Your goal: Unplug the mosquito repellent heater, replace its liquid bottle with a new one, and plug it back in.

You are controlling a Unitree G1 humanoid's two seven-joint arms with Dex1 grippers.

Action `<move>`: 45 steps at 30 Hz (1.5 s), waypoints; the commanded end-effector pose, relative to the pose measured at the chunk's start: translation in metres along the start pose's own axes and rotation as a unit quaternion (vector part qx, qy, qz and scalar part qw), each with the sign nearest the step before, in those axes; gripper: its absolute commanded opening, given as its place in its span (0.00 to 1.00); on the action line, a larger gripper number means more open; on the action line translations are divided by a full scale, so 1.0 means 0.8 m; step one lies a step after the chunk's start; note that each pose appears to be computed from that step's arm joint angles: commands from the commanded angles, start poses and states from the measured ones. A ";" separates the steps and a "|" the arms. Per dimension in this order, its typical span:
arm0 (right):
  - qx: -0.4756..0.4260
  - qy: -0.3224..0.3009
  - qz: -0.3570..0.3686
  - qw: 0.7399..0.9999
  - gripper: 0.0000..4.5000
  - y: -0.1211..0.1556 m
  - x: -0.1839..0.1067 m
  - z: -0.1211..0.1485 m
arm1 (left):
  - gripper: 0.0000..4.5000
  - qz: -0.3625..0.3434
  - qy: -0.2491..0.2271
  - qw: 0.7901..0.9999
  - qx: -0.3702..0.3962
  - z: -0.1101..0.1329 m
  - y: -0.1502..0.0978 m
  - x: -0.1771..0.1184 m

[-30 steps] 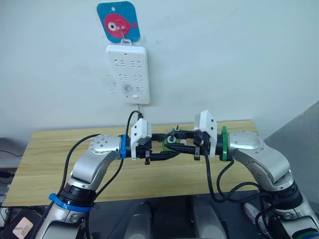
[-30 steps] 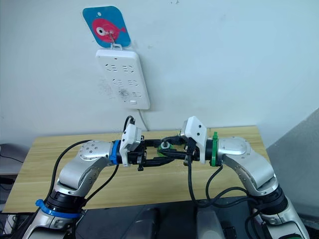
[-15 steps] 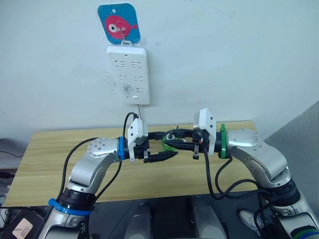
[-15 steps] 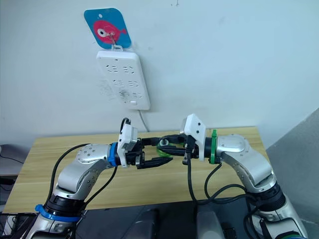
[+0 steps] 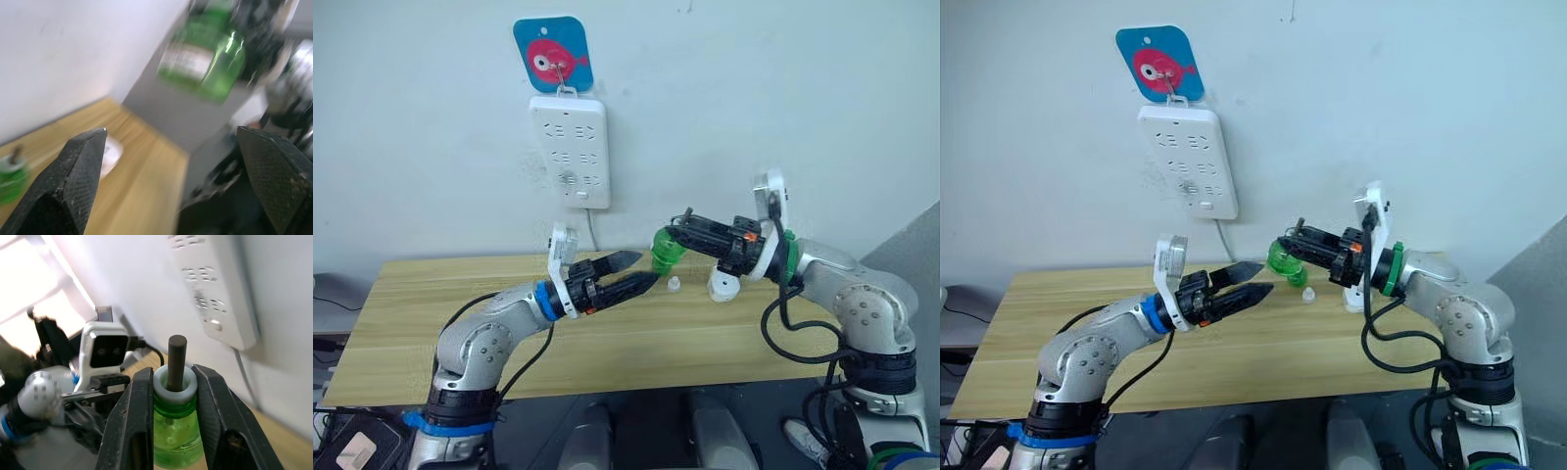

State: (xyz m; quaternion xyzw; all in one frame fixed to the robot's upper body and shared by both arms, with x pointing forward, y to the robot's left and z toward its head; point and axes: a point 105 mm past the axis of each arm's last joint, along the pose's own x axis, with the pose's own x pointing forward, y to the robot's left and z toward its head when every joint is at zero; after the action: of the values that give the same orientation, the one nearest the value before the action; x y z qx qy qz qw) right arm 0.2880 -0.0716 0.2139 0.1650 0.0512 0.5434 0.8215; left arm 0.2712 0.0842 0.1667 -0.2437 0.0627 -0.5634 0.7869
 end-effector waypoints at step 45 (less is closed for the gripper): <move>0.213 -0.073 0.002 0.974 0.18 0.028 0.014 0.024 | 0.54 -0.014 -0.165 0.960 -0.225 0.030 -0.035 0.041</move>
State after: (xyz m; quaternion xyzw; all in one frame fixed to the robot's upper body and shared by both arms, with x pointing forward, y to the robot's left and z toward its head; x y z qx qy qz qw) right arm 0.2887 -0.0629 0.2313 0.3863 0.1186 0.4838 0.7763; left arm 0.2723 0.0574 0.1982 -0.5087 0.0638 -0.4799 0.7119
